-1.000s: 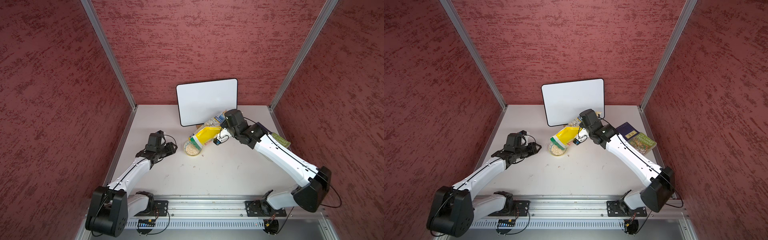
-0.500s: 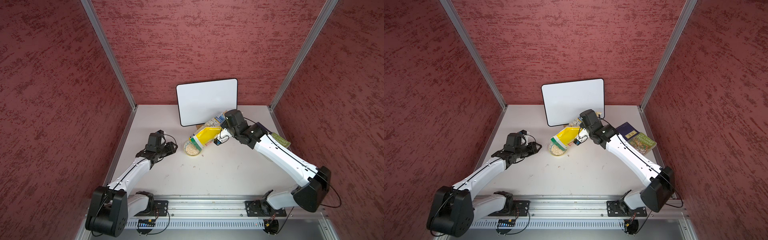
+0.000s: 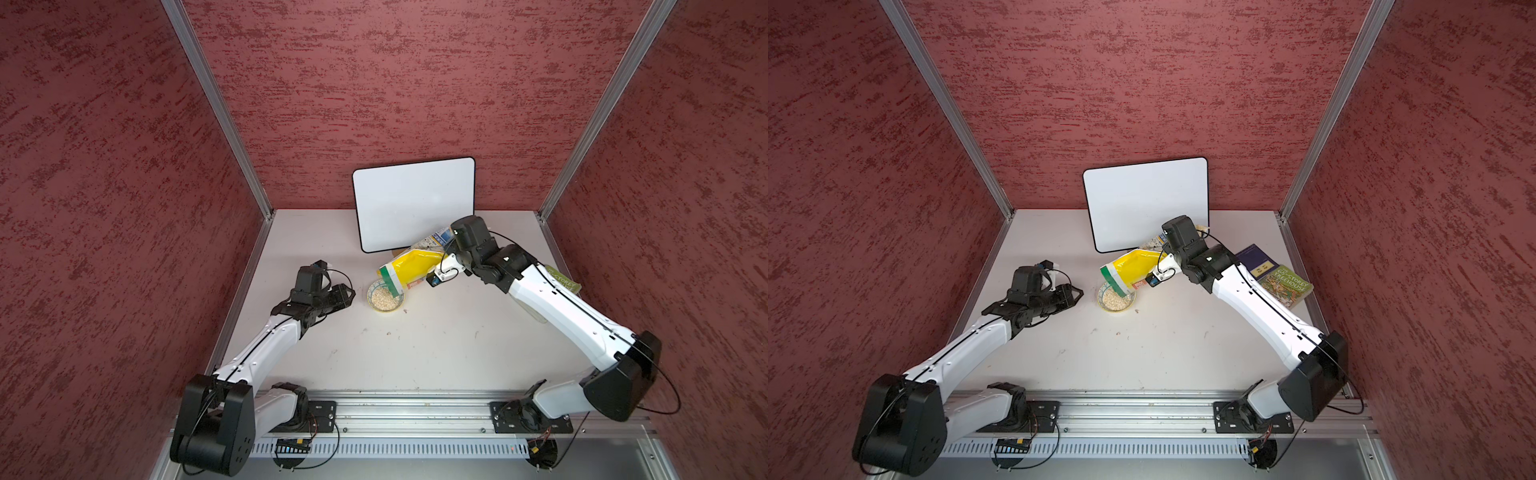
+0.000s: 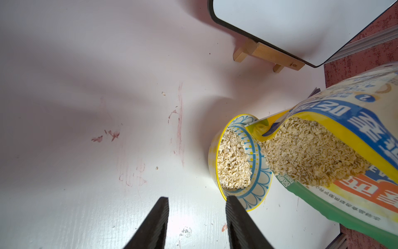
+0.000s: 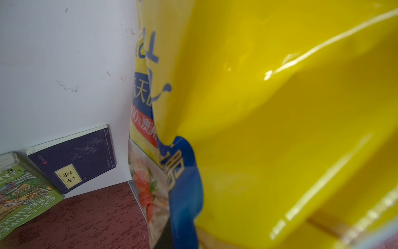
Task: Pour the oats into the breakfast bowl
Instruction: Pour the oats into the bowl, then place the oats bag at the center of the board.
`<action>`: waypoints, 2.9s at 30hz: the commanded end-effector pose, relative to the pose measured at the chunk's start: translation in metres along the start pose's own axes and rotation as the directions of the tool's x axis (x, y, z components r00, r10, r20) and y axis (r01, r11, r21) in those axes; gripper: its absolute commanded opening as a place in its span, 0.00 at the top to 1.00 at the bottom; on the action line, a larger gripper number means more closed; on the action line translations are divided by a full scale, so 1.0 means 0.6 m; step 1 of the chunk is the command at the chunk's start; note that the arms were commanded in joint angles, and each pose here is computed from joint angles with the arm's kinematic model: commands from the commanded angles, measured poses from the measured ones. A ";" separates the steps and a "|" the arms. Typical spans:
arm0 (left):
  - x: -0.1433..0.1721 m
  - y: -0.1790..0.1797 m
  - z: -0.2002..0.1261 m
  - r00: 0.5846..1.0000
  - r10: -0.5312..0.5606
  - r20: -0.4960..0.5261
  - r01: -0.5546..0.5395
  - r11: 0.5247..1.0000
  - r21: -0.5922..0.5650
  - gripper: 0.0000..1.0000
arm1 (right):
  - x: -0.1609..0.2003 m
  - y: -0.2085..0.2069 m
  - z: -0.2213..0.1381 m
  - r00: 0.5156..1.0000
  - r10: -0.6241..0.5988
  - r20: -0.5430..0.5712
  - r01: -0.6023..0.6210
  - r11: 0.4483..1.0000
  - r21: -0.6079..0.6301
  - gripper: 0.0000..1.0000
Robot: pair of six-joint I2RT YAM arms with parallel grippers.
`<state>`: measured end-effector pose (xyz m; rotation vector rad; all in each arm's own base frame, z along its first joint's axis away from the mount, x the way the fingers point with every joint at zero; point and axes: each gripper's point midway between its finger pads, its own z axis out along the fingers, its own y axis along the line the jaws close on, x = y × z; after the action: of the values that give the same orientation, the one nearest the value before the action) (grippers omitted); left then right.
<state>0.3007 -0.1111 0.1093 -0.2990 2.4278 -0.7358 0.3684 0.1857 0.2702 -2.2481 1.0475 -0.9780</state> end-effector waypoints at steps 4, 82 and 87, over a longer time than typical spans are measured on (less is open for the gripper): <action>-0.020 -0.013 -0.020 0.999 0.029 0.039 -0.029 1.000 0.003 0.52 | 0.056 -0.081 -0.079 0.975 0.221 0.022 -0.220 0.951 0.219 1.00; -0.001 -0.185 -0.048 0.622 0.590 0.514 -0.783 0.459 0.420 0.23 | -0.026 0.085 -0.054 0.573 0.731 0.372 -0.769 0.636 -0.065 1.00; 0.029 -0.223 -0.057 0.562 0.629 0.537 -0.823 0.363 0.436 0.24 | -0.023 0.085 -0.054 0.576 0.731 0.366 -0.770 0.636 -0.059 1.00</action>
<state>0.2793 -0.2018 0.1873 0.8014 1.6605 -0.9604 0.2908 0.1506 0.1870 -1.6766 1.7249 -0.1545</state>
